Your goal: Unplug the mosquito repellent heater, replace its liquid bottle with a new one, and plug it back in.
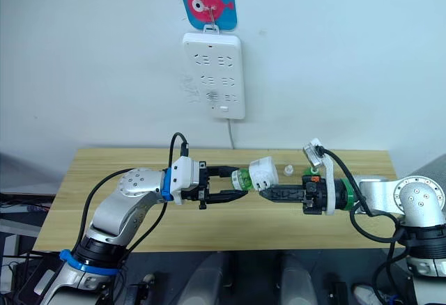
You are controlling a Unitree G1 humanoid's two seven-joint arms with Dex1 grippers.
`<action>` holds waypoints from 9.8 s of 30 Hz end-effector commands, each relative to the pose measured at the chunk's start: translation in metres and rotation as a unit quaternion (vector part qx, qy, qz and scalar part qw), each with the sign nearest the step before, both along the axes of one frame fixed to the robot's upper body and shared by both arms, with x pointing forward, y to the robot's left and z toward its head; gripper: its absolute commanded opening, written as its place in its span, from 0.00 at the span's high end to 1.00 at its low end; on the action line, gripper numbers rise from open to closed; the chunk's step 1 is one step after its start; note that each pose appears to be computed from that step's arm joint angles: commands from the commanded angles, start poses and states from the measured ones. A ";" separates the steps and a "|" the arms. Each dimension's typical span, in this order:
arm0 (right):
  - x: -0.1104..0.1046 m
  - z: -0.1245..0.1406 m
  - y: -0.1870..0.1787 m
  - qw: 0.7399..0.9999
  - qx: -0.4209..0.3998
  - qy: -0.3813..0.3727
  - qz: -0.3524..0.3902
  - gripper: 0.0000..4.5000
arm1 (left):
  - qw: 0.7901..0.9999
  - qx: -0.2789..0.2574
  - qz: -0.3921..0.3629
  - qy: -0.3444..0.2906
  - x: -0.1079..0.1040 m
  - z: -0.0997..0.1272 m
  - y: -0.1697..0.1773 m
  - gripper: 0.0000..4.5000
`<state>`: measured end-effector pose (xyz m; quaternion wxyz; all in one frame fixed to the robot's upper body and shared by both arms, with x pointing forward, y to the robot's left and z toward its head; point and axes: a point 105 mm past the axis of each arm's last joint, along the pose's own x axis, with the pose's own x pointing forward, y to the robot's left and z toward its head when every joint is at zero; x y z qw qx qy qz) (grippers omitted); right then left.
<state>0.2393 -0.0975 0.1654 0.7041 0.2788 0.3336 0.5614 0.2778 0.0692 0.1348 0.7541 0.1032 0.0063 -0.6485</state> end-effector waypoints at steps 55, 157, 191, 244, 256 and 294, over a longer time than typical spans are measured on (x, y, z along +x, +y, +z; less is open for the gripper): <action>0.001 0.000 0.007 0.718 -0.096 -0.667 0.173 0.32 | 0.994 -0.012 -0.106 0.013 -0.019 0.004 -0.004 0.43; 0.053 0.035 0.029 0.883 -0.040 -0.390 -0.258 0.33 | 0.977 -0.150 0.148 -0.032 0.006 0.015 -0.034 0.23; 0.073 -0.030 -0.012 0.783 -0.196 -0.442 -0.393 0.33 | 0.879 -0.133 0.453 -0.067 0.060 0.010 0.089 0.00; 0.055 0.063 0.018 0.814 -0.088 -0.471 -0.328 0.33 | 0.961 -0.150 0.227 -0.056 0.101 0.087 0.035 0.00; 0.059 0.064 0.031 0.823 -0.087 -0.472 -0.304 0.33 | 0.960 -0.162 0.222 -0.051 0.103 0.089 0.032 0.67; 0.085 0.067 0.035 0.805 -0.126 -0.503 -0.288 0.33 | 0.965 -0.146 0.215 -0.043 0.097 0.082 0.030 0.70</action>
